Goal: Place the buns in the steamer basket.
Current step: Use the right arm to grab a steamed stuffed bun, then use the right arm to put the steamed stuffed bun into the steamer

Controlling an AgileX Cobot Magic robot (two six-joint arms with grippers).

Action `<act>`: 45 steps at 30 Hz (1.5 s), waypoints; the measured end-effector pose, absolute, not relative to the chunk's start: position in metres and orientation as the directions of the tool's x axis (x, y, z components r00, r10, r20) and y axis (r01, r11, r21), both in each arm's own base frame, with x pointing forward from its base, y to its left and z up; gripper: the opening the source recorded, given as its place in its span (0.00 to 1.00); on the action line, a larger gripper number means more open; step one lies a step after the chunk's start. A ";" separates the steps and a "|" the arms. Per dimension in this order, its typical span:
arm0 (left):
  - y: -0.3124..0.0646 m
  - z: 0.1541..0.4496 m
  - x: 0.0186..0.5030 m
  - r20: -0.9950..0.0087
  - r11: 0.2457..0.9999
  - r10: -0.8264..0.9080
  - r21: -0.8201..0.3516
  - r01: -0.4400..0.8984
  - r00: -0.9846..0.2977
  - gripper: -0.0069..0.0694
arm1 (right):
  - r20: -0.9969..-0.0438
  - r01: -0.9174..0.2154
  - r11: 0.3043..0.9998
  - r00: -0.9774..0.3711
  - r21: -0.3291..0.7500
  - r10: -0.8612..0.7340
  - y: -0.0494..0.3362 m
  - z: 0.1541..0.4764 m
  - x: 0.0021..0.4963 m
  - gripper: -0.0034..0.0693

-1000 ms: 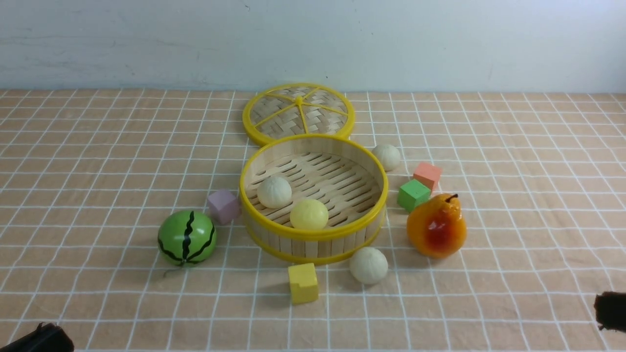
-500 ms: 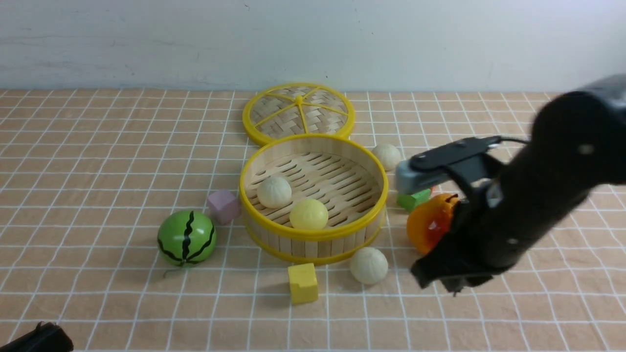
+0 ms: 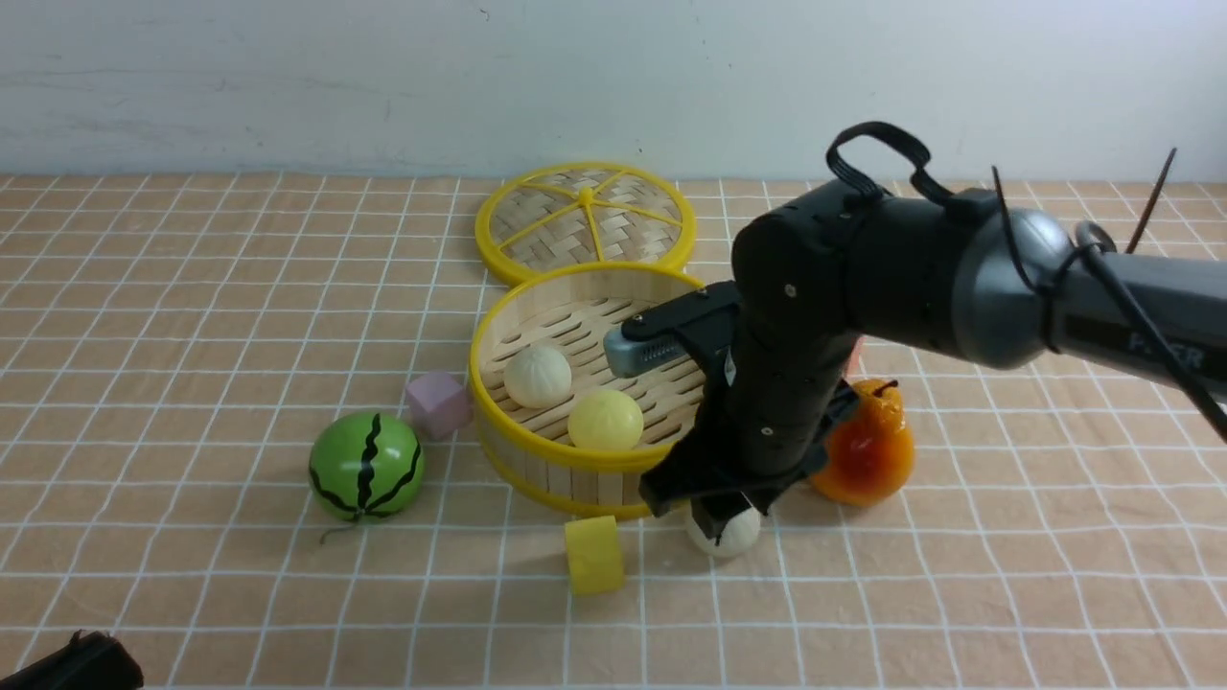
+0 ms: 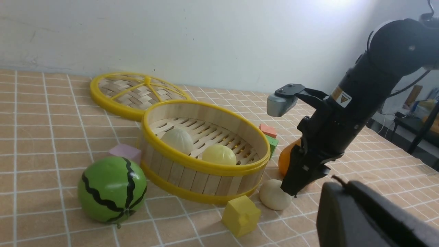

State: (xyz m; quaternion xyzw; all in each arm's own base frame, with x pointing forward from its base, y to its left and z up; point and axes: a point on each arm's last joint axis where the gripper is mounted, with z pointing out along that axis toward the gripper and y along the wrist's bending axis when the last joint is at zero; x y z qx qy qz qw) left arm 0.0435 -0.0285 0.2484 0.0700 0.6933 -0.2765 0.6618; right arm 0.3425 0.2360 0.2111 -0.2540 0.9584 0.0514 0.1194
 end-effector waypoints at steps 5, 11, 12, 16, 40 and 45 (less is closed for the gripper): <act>-0.029 0.248 0.043 -0.956 0.837 -0.268 -0.291 0.463 -0.115 0.08 | -0.296 -0.471 0.881 -0.849 0.042 -0.439 0.229 0.205 0.356 0.54; -0.029 0.248 0.043 -0.956 0.837 -0.268 -0.291 0.463 -0.115 0.09 | -0.300 -0.412 0.904 -0.882 0.112 -0.364 0.223 0.194 0.367 0.47; -0.029 0.248 0.043 -0.956 0.837 -0.268 -0.291 0.463 -0.115 0.09 | -0.299 -0.410 0.904 -0.883 0.118 -0.361 0.223 0.194 0.367 0.46; -0.029 0.248 0.043 -0.956 0.837 -0.268 -0.291 0.463 -0.115 0.10 | -0.300 -0.418 0.896 -0.883 0.148 -0.362 0.226 0.194 0.366 0.38; -0.028 0.248 0.044 -0.956 0.837 -0.269 -0.291 0.463 -0.114 0.13 | -0.369 -0.509 0.849 -0.823 0.144 -0.431 0.212 0.272 0.338 0.05; -0.029 0.248 0.043 -0.956 0.837 -0.268 -0.291 0.463 -0.115 0.13 | -0.541 -0.491 0.858 -0.767 0.150 -0.345 0.212 0.293 0.358 0.05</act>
